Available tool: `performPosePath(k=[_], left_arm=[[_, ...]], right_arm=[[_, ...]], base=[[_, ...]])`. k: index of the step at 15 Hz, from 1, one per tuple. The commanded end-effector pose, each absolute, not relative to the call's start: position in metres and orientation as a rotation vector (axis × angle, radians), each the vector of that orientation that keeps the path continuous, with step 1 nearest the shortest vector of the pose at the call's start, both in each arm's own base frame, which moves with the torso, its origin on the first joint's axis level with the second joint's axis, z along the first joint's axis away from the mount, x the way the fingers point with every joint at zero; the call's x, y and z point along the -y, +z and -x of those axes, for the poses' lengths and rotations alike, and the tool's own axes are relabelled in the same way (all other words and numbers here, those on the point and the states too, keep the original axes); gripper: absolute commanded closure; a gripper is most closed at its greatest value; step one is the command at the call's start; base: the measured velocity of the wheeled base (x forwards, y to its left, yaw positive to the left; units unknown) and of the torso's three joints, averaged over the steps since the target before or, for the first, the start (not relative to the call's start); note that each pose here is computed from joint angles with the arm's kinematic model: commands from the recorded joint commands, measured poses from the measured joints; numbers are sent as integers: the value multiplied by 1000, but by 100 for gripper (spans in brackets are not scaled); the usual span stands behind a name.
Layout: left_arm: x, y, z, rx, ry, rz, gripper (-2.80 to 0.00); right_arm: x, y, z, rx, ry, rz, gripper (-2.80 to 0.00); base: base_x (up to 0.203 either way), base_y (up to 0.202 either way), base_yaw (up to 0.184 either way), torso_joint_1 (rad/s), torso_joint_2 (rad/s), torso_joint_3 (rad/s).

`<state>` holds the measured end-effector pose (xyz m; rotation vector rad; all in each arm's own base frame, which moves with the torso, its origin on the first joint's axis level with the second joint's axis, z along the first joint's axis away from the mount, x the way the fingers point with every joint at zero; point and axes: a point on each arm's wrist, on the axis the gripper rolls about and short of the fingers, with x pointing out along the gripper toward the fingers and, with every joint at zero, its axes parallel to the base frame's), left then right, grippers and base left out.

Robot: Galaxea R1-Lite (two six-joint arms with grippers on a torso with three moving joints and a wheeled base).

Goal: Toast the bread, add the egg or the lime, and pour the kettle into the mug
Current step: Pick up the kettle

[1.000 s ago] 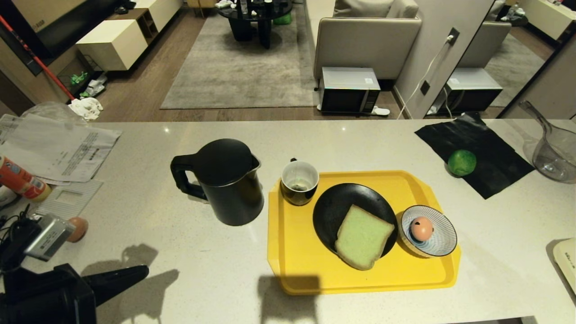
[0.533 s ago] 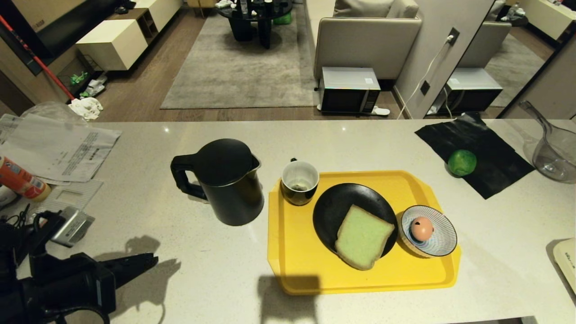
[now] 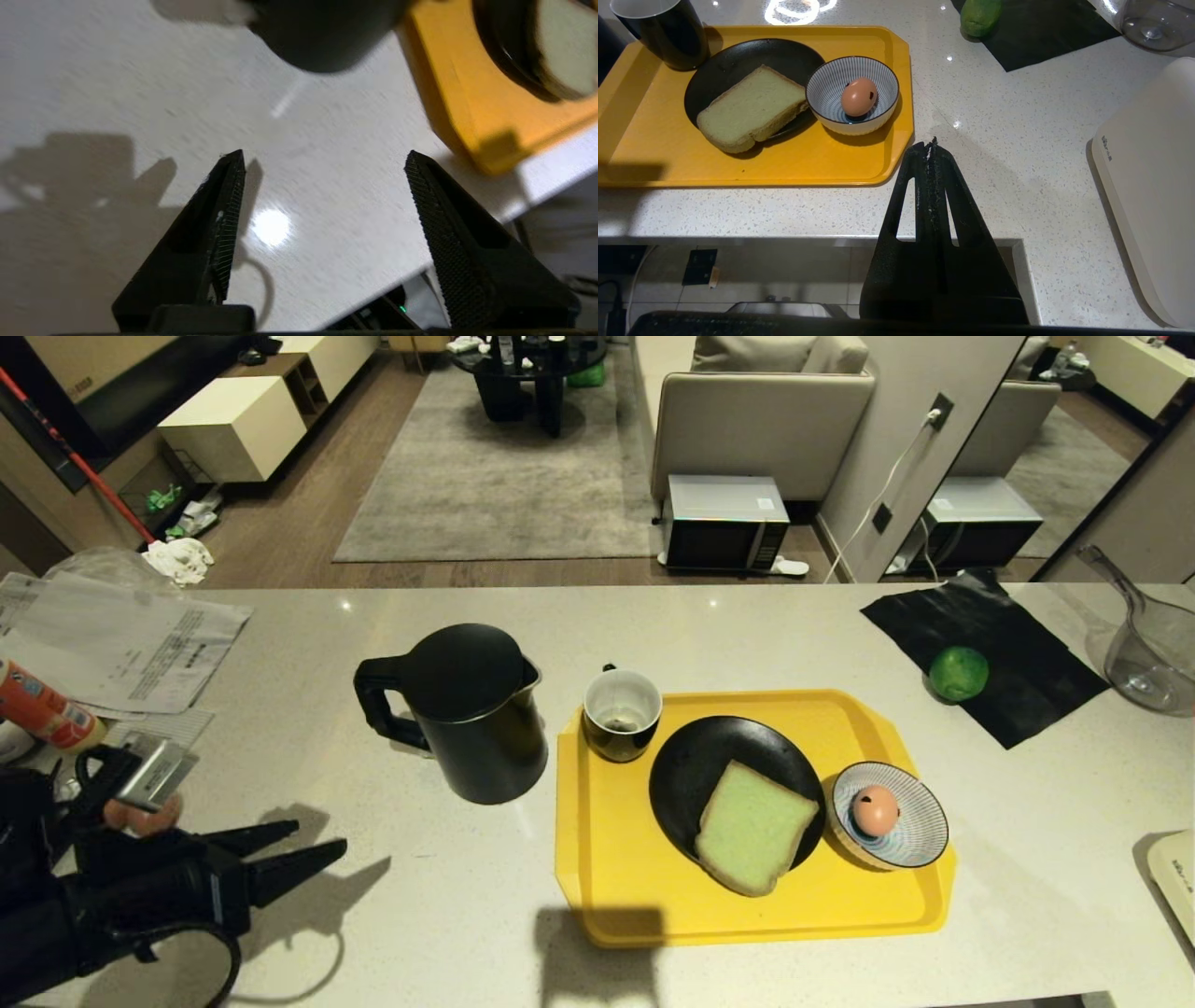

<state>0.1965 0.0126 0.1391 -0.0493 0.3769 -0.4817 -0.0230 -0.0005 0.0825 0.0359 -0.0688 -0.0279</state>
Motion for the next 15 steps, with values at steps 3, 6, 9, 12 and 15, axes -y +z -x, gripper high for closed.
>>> performPosePath(k=[3, 6, 9, 12, 15], left_arm=[[-26, 137, -226, -349, -392, 19, -280], [-27, 136, -242, -308, -383, -21, -280], [-22, 136, -263, -282, -398, -52, -280], [-13, 134, -288, -271, -426, -81, -280], [-10, 138, -306, -241, -430, -94, -280]], right_arm=[[1, 75, 21, 42, -28, -36, 0], [1, 75, 21, 42, -28, -36, 0], [1, 75, 21, 42, -28, -36, 0], [1, 75, 21, 42, -28, -36, 0], [1, 75, 21, 42, -28, -36, 0]], base=[[0, 0, 0, 0, 0, 0], [0, 0, 0, 0, 0, 0], [0, 0, 0, 0, 0, 0], [0, 0, 0, 0, 0, 0], [0, 0, 0, 0, 0, 0]])
